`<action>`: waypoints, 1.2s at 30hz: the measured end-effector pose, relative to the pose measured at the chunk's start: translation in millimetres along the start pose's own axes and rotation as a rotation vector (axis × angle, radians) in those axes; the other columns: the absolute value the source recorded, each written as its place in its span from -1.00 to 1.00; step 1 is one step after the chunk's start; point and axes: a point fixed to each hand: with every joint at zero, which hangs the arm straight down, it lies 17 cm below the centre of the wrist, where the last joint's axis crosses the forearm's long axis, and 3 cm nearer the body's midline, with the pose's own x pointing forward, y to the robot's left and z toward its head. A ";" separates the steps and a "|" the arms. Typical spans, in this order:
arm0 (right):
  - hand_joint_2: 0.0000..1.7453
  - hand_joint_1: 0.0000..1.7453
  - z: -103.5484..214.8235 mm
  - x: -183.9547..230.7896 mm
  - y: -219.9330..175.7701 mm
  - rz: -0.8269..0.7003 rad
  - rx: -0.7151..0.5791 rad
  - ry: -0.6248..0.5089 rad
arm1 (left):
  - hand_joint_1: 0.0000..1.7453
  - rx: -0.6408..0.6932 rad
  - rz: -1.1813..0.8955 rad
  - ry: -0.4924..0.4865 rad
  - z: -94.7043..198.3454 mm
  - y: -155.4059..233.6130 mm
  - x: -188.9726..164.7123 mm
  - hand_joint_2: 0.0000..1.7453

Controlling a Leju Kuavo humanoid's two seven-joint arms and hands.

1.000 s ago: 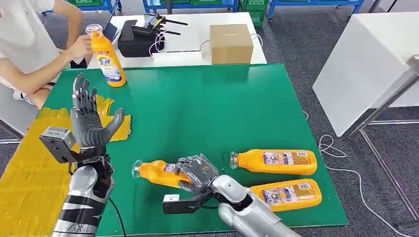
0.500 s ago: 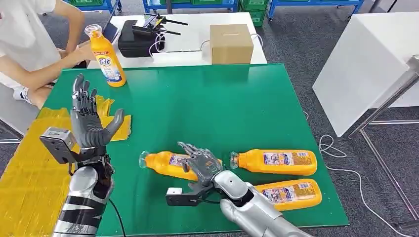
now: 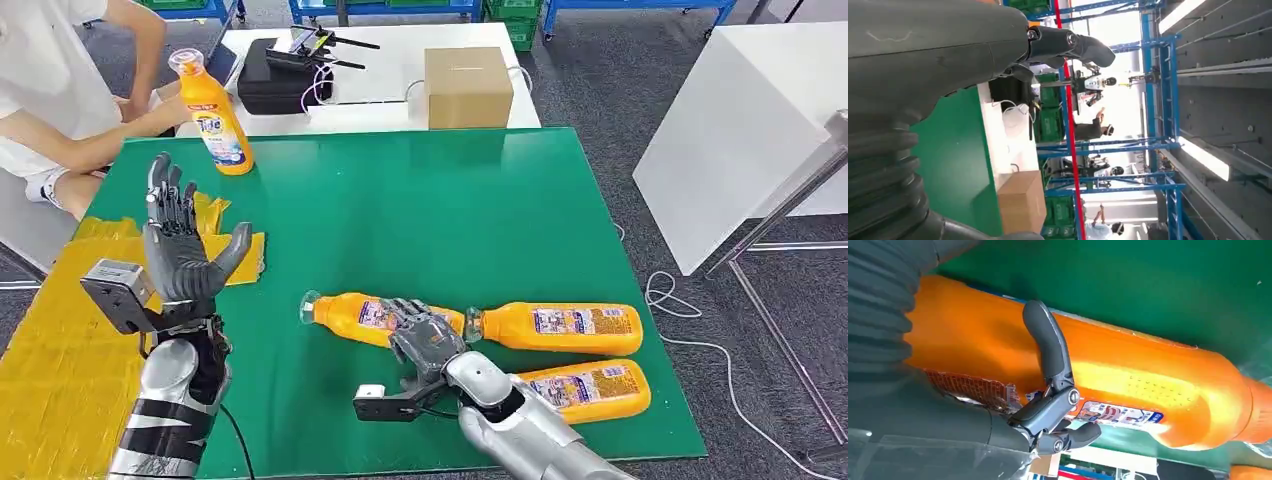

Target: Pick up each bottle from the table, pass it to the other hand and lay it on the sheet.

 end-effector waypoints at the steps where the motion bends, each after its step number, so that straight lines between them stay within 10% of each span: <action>1: 1.00 -1.00 0.0 -0.1 0.2 0.000 0.001 0.000 | -1.00 0.000 0.000 0.000 0.0 0.0 0.0 1.00; 15: 1.00 -1.00 1.8 -9.1 2.4 -0.006 -0.004 0.020 | -1.00 0.006 -0.012 0.007 2.8 3.2 -2.2 1.00; 36: 1.00 -1.00 34.4 21.0 -80.3 -0.346 -0.372 -0.060 | -1.00 0.043 -0.063 0.021 14.9 19.1 -2.5 1.00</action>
